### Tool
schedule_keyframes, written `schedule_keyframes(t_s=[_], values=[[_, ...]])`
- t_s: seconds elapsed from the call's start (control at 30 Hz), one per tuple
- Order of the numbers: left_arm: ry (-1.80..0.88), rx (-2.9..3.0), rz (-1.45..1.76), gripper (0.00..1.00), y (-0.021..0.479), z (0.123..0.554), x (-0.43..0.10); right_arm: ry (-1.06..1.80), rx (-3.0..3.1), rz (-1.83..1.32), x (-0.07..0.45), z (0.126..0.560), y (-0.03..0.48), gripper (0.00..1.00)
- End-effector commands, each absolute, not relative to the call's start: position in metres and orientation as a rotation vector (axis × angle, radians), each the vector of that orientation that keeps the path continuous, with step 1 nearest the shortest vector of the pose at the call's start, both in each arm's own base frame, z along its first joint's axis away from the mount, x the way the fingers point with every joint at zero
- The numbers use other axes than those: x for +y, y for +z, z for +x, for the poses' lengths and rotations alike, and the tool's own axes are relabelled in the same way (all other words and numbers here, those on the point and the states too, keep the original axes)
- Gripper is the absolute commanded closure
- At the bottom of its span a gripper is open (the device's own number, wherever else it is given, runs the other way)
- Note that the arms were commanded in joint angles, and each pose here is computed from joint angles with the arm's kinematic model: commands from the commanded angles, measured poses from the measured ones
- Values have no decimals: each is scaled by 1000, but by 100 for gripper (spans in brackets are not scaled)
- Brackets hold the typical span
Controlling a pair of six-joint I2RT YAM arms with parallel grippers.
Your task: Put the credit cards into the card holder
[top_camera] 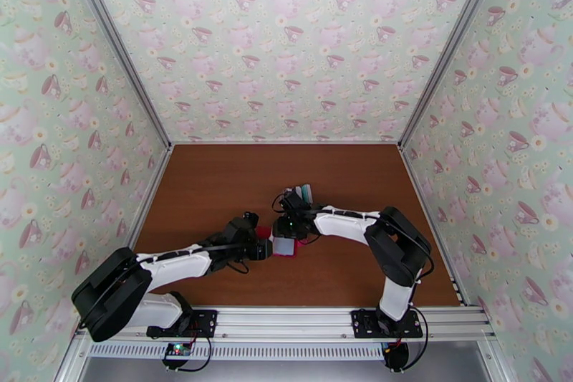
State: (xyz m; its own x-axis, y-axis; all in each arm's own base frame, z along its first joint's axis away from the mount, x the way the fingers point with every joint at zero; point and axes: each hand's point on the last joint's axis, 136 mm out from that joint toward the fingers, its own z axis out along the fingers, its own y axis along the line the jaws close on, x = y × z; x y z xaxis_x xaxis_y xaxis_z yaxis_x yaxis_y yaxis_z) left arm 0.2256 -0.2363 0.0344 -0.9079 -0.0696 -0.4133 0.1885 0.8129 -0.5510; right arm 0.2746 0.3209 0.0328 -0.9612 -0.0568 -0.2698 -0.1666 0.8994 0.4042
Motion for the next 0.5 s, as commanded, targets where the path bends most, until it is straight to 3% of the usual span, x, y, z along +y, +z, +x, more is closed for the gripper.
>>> schedule_keyframes(t_s=[0.0, 0.47], values=[[-838, 2651, 81, 31, 18, 210, -230, 669, 2833, -177, 330, 269, 32, 49], [-840, 2658, 82, 29, 18, 209, -230, 734, 2827, -185, 342, 266, 38, 49]])
